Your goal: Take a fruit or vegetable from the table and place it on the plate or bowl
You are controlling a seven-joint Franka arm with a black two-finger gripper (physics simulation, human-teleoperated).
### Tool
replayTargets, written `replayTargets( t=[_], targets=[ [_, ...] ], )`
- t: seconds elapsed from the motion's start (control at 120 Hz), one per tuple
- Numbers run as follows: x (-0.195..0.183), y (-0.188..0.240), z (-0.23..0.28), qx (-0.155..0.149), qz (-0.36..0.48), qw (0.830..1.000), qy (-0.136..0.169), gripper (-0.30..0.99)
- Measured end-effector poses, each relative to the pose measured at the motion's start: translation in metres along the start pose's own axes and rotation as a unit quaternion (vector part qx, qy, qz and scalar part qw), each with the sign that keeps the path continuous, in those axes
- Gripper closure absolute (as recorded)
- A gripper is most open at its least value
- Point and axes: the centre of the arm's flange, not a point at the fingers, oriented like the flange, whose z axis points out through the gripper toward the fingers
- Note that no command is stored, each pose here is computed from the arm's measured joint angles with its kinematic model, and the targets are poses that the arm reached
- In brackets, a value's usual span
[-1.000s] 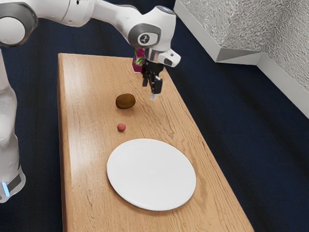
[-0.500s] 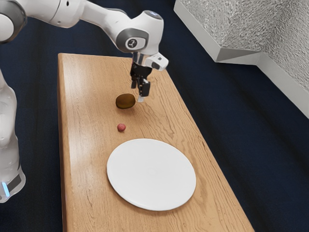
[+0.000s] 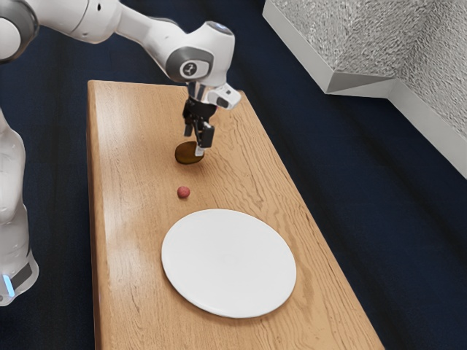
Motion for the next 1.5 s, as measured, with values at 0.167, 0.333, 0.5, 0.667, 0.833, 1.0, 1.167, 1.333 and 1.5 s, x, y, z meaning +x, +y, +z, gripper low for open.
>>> replayTargets(
  t=[0.167,0.333,0.5,0.667,0.833,1.0,1.167,1.333,1.5],
  targets=[
    [0.001,0.000,0.006,0.001,0.001,1.000,-0.002,0.00],
    [0.005,0.001,0.015,0.003,0.001,1.000,-0.007,0.00],
    [0.006,0.001,0.017,0.003,0.002,1.000,-0.006,0.00],
    [0.008,0.001,0.025,0.005,0.002,1.000,-0.011,0.00],
    [0.010,0.001,0.031,0.005,0.004,1.000,-0.013,0.00],
    [0.010,-0.001,0.034,0.004,0.004,1.000,-0.012,0.00],
    [0.009,0.000,0.037,0.002,0.006,1.000,-0.013,0.03],
    [0.008,0.000,0.038,0.002,0.007,1.000,-0.013,0.24],
    [0.009,0.001,0.038,0.004,0.008,1.000,-0.012,0.40]
  ],
)
